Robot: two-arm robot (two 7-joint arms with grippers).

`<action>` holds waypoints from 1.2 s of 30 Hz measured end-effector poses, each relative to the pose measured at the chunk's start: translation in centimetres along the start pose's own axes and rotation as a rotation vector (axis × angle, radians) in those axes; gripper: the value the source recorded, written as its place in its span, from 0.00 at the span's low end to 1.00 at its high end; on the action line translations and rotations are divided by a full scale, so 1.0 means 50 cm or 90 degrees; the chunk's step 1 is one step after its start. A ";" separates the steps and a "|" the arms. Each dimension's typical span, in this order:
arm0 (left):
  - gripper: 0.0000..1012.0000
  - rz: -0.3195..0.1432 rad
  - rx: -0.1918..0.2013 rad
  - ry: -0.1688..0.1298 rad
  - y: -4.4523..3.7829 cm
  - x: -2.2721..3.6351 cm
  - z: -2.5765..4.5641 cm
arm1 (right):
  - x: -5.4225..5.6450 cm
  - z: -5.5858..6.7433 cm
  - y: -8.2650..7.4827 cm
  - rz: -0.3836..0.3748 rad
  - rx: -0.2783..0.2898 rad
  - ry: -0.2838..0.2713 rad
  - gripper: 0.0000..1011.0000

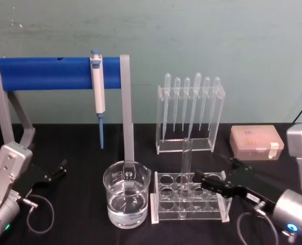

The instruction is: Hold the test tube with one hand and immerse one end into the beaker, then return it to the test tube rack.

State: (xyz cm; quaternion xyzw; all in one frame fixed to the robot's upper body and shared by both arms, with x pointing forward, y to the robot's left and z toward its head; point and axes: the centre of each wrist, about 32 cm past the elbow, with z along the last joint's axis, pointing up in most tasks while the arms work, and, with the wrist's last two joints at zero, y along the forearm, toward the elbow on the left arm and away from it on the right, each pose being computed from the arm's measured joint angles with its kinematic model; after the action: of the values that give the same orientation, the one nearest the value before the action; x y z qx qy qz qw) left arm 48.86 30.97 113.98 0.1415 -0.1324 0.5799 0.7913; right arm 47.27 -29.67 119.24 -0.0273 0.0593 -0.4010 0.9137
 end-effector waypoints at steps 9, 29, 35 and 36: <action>0.99 0.000 0.000 0.000 0.000 0.000 0.000 | 0.015 0.022 0.066 0.036 -0.027 0.061 0.99; 0.99 0.000 0.000 0.000 0.000 0.000 0.000 | 0.010 0.032 0.124 0.047 -0.043 0.056 0.81; 0.99 0.000 0.000 0.000 0.000 0.000 0.000 | 0.007 0.037 0.123 0.045 -0.041 0.047 0.64; 0.99 0.000 0.000 0.000 0.000 0.000 0.000 | 0.006 0.037 0.122 0.045 -0.041 0.045 0.60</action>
State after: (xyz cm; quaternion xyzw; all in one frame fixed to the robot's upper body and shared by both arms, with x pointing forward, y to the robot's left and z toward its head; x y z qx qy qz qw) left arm 48.86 30.97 113.98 0.1415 -0.1324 0.5800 0.7913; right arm 52.19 -25.76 120.48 -0.0404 0.1052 -0.3674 0.9232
